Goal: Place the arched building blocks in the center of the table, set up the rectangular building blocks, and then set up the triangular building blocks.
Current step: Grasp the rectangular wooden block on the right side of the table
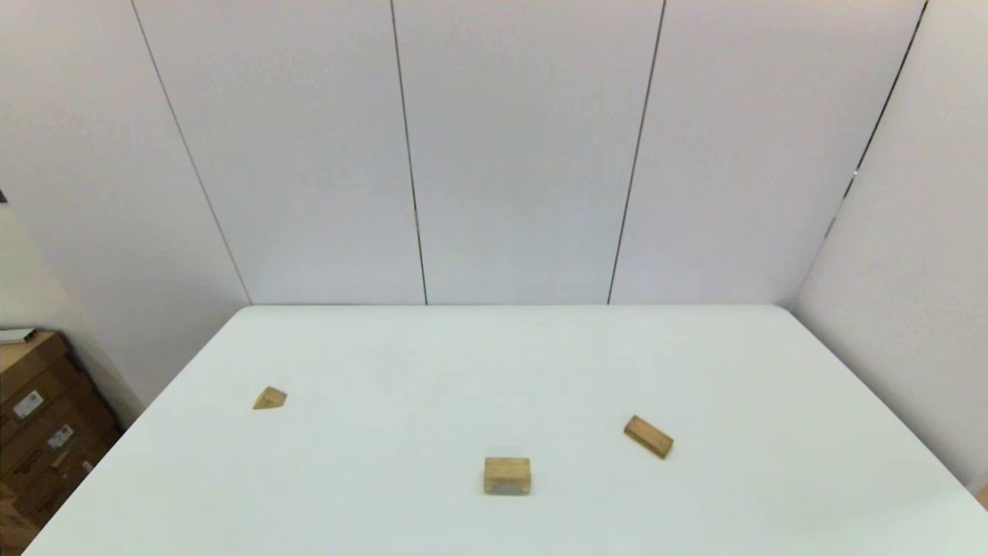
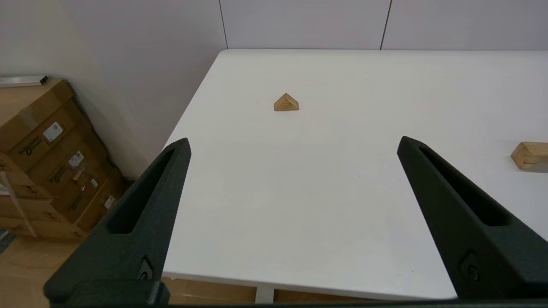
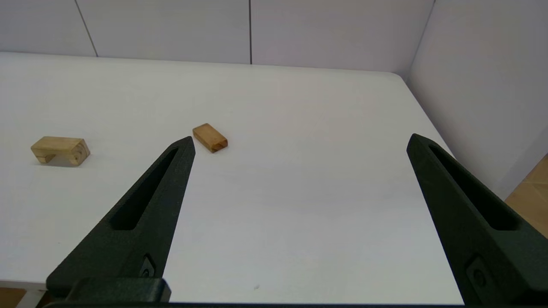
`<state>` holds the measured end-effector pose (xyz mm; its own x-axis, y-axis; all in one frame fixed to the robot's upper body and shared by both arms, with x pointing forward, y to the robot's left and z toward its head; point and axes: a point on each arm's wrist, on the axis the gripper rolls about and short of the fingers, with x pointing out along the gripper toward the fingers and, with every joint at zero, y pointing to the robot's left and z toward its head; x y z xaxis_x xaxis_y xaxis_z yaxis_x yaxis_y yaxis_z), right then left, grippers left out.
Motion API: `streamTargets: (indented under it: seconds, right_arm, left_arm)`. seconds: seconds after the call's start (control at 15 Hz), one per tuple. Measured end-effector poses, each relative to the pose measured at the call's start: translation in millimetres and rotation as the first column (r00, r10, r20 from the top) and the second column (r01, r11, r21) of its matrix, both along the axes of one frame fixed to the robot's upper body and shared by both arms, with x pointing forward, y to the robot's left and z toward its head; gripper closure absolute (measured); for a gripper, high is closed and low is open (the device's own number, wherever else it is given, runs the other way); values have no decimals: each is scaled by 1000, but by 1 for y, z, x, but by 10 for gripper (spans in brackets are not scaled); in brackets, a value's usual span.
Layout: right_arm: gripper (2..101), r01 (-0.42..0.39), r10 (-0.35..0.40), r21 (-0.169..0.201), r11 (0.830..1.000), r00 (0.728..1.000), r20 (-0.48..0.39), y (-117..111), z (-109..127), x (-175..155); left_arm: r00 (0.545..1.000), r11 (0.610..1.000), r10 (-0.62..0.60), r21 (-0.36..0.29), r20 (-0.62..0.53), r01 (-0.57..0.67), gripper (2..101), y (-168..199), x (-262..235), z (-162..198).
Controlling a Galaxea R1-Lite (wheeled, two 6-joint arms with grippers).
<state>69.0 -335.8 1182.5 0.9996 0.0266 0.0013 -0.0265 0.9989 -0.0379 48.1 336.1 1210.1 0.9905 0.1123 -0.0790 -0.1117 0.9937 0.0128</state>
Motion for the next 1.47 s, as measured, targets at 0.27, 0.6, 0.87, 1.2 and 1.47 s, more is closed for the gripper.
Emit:
streamTargets:
  seconds: [0.27,0.6,0.87,1.2,1.47]
  right_arm:
    - [43,0,0,0,1000,1000,0,0,0,0]
    - [43,0,0,0,1000,1000,0,0,0,0]
    - [43,0,0,0,1000,1000,0,0,0,0]
    - [43,0,0,1,1000,1000,0,0,0,0]
    - [43,0,0,0,1000,1000,0,0,0,0]
  left_arm:
    - [995,1000,-8,31,102,4,54,0,15,-12]
    - [985,986,-116,135,124,99,54,-2,20,-20]
    - [990,991,-125,64,65,121,54,-3,21,-28]
    - [990,993,-118,24,73,116,54,-3,21,-28]
    - [990,993,-119,25,73,117,54,-3,21,-28]
